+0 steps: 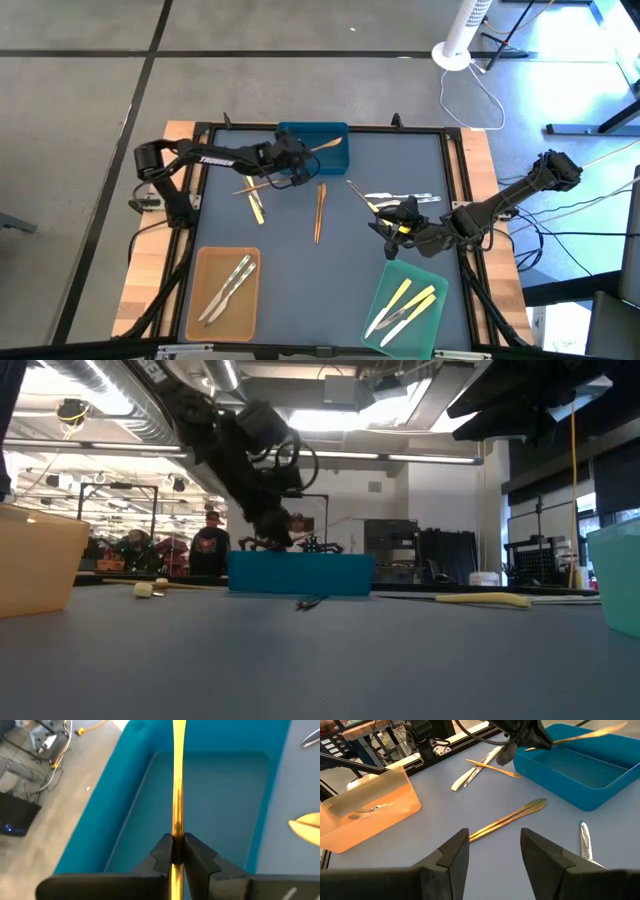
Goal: Sort silverware by color (type)
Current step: Put the gold knife into the blue bin
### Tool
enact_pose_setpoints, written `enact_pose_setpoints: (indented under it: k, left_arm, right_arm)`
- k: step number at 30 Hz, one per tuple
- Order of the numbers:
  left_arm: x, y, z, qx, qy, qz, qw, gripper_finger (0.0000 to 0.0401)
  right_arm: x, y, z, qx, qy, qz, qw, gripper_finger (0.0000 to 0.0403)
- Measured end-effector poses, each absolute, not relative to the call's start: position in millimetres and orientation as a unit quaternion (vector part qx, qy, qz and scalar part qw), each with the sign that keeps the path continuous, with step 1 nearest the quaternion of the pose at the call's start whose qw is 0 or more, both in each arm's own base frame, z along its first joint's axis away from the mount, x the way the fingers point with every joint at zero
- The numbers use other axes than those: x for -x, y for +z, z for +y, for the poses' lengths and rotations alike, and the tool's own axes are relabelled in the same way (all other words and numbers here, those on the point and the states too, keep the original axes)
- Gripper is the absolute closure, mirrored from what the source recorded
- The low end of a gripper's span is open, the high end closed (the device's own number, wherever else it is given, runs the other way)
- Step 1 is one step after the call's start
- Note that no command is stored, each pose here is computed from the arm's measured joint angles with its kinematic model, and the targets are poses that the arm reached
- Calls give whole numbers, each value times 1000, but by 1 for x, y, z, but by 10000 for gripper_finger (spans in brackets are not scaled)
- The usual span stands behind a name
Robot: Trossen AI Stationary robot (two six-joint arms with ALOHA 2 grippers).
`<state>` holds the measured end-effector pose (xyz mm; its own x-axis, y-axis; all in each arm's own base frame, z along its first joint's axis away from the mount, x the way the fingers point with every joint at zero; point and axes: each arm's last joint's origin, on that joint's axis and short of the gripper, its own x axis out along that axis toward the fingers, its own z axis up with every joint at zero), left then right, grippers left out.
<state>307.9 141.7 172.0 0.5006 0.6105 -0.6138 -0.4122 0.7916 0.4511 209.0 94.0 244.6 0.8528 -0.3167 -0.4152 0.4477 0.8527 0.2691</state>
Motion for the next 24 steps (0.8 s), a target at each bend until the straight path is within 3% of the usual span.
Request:
enact_pose_setpoints:
  k: [16, 24]
  left_arm:
    - [-306, 166, 148, -116, 306, 410, 852, 374]
    - [-306, 166, 148, -115, 306, 410, 852, 329]
  right_arm:
    - [-209, 245, 94, -181, -202, 181, 945, 239]
    - [-209, 245, 94, -181, -202, 181, 945, 239]
